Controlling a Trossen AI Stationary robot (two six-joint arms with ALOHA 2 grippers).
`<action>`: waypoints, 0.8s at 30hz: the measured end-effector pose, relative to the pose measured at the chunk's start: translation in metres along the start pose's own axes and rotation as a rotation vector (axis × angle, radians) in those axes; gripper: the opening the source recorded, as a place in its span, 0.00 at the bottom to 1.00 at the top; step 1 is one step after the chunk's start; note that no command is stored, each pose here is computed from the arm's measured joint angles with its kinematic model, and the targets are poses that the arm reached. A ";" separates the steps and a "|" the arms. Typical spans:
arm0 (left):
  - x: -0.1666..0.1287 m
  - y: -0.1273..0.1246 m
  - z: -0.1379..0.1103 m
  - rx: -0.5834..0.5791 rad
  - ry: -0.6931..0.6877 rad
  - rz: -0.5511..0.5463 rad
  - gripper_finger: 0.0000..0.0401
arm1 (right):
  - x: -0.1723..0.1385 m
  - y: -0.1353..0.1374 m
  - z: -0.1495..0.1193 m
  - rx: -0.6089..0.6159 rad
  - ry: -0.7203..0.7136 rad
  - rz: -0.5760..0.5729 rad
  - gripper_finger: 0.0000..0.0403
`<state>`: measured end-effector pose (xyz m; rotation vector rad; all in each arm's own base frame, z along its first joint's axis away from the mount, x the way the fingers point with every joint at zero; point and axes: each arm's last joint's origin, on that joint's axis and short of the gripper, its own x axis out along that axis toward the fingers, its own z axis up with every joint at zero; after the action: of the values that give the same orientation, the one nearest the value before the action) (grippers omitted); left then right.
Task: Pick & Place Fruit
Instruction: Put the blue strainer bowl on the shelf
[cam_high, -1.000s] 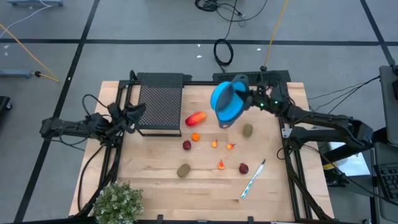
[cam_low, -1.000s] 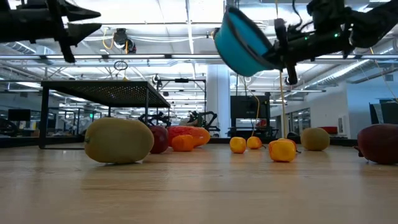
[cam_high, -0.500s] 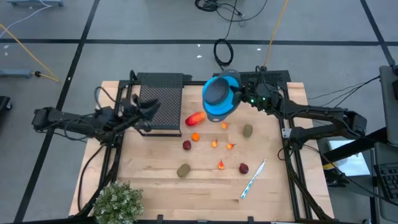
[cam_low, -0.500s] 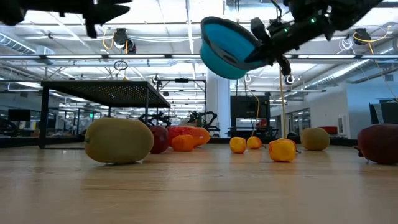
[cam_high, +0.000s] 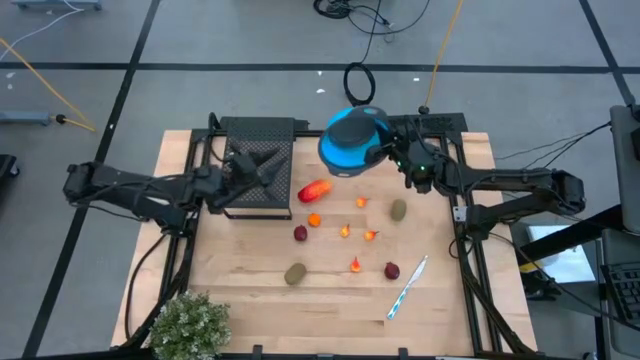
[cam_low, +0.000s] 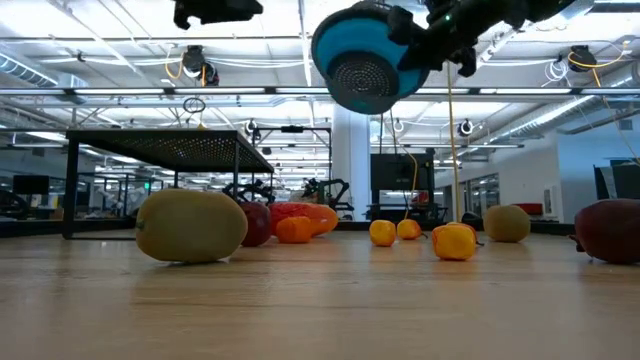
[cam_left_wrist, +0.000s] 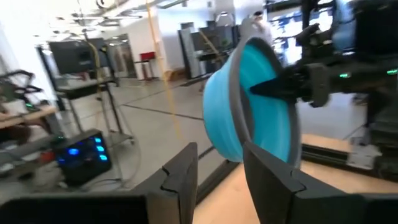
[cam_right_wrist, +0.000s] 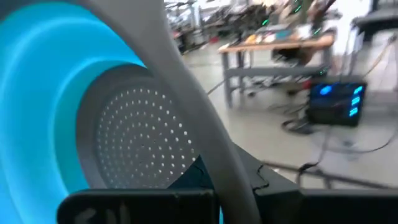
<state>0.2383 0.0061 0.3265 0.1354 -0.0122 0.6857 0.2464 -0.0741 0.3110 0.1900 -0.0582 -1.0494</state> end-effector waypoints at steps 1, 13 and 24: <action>0.004 -0.002 0.002 0.013 0.002 0.010 0.34 | -0.001 0.001 0.001 -0.019 -0.014 -0.005 0.00; 0.052 -0.018 0.009 0.049 0.034 0.060 0.62 | -0.010 0.011 0.010 -0.072 -0.088 0.038 0.00; 0.087 -0.041 0.015 0.045 0.036 0.038 0.64 | -0.010 0.011 0.010 -0.090 -0.088 0.035 0.00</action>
<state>0.3322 0.0273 0.3409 0.1660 0.0354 0.7265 0.2492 -0.0613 0.3233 0.0607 -0.0936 -1.0232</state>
